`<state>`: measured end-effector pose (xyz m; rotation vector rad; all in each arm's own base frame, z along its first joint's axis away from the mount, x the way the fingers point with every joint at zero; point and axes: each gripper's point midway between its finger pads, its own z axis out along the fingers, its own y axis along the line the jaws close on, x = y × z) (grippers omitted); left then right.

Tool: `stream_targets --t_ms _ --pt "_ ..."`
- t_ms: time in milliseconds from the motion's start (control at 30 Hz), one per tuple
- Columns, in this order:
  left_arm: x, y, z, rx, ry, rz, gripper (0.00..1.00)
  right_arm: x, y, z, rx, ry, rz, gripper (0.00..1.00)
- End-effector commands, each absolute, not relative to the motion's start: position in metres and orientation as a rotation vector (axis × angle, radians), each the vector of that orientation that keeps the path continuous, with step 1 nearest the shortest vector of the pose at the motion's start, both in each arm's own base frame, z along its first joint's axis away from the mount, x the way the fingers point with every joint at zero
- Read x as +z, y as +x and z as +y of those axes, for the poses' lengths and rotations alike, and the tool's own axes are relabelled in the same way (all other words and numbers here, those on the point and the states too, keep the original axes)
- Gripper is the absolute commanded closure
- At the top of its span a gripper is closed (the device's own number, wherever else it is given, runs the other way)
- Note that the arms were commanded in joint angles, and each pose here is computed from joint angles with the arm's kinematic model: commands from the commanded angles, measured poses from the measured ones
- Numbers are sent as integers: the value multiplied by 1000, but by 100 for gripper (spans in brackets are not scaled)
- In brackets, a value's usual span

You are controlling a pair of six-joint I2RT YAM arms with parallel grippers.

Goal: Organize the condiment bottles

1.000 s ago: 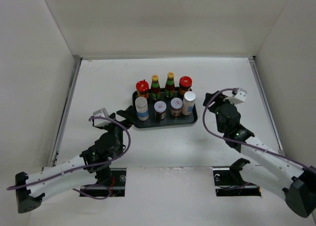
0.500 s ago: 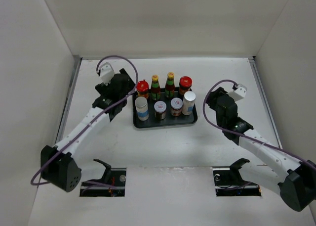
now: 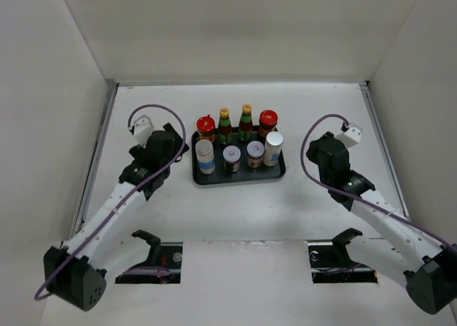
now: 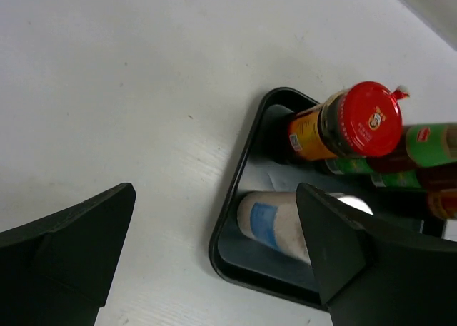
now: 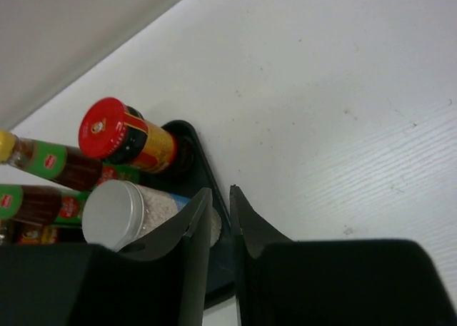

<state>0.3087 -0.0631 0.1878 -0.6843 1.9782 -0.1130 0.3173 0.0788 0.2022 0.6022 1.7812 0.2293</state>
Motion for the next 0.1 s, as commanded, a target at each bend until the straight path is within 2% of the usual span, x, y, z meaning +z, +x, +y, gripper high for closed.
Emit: stream_targets --t_ms 0,67 --pt "199 303 -73 -314 -723 1890 0 195 309 82 210 554 1864 74" --pt "189 298 -74 -335 -712 1912 0 191 305 81 190 551 1898 70"
